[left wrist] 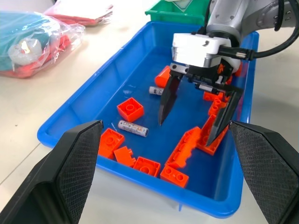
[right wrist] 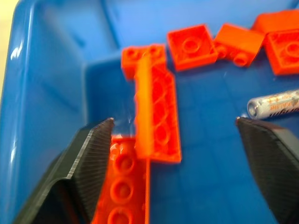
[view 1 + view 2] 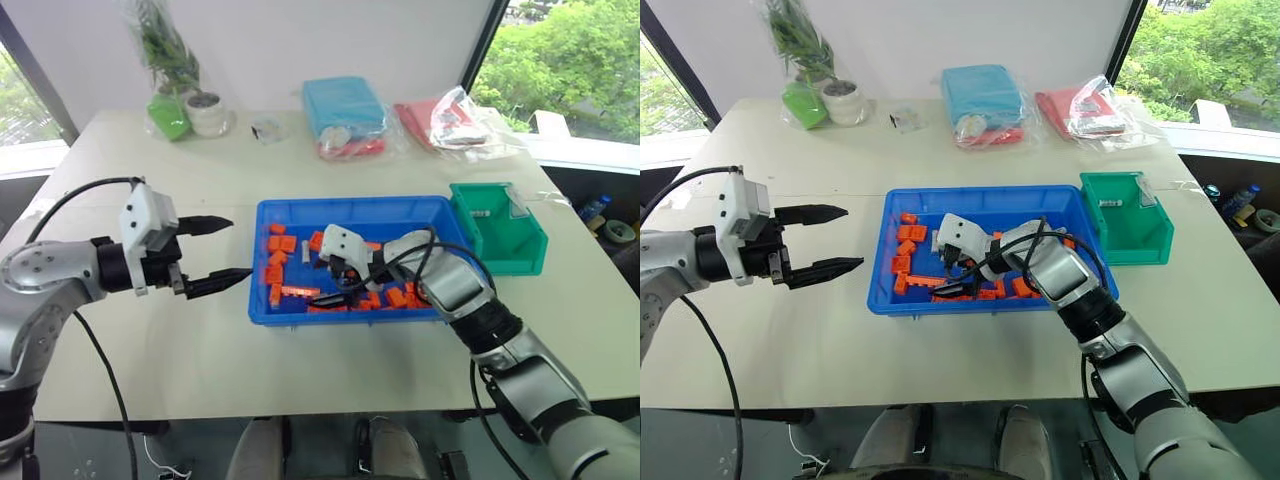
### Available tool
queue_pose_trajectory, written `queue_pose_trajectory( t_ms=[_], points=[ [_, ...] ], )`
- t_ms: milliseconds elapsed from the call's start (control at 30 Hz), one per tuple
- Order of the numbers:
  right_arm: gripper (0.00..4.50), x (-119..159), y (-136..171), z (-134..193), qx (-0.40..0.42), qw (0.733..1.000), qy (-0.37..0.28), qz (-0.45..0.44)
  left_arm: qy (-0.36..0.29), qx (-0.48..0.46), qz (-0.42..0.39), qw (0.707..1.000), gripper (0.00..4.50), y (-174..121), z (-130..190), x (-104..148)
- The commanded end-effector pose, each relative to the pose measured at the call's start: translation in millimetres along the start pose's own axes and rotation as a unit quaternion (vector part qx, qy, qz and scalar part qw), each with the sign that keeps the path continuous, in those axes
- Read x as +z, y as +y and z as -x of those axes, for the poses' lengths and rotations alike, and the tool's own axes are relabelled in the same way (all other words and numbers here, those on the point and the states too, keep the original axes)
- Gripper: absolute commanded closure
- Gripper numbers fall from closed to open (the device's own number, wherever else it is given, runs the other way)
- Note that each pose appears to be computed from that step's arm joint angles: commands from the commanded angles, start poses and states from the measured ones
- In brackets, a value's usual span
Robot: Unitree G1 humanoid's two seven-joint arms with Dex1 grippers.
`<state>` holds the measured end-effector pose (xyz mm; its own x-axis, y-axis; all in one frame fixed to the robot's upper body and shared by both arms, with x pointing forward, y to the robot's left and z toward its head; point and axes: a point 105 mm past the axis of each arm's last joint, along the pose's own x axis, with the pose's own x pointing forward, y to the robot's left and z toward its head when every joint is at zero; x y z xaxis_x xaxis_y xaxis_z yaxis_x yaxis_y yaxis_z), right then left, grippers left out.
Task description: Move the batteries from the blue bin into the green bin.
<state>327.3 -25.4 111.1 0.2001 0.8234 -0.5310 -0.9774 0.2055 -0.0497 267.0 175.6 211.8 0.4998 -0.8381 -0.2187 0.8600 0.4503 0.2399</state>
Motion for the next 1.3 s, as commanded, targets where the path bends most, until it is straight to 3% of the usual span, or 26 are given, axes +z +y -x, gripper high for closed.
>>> queue_pose_trajectory(
  t_ms=[33, 400, 1067, 1167, 1300],
  points=[
    [0.45, 22.3, -6.2, 7.7, -0.013, 0.999, -0.034, -0.023, -0.006, 0.007, -0.021, 1.0, 0.0, 2.8, 2.9, 7.2],
    [0.45, 10.9, -30.0, 1.3, -0.069, 0.981, -0.032, -0.176, -0.008, 0.013, -0.027, 1.0, 0.0, 5.0, 1.7, 8.8],
    [0.45, 3.5, -53.9, -27.2, -0.15, 0.972, -0.023, -0.179, 0.0, -0.005, -0.031, 1.0, 0.0, 2.2, 0.5, 8.4],
    [1.28, 1.6, -48.5, -28.5, -0.142, 0.972, -0.026, -0.183, -0.001, -0.006, -0.03, 1.0, 0.0, 1.6, 0.2, 8.2],
    [3.33, 1.7, -42.2, -24.4, -0.132, 0.975, -0.025, -0.175, 0.001, -0.017, -0.025, 1.0, 0.0, -2.1, -0.4, 6.4]
  ],
)
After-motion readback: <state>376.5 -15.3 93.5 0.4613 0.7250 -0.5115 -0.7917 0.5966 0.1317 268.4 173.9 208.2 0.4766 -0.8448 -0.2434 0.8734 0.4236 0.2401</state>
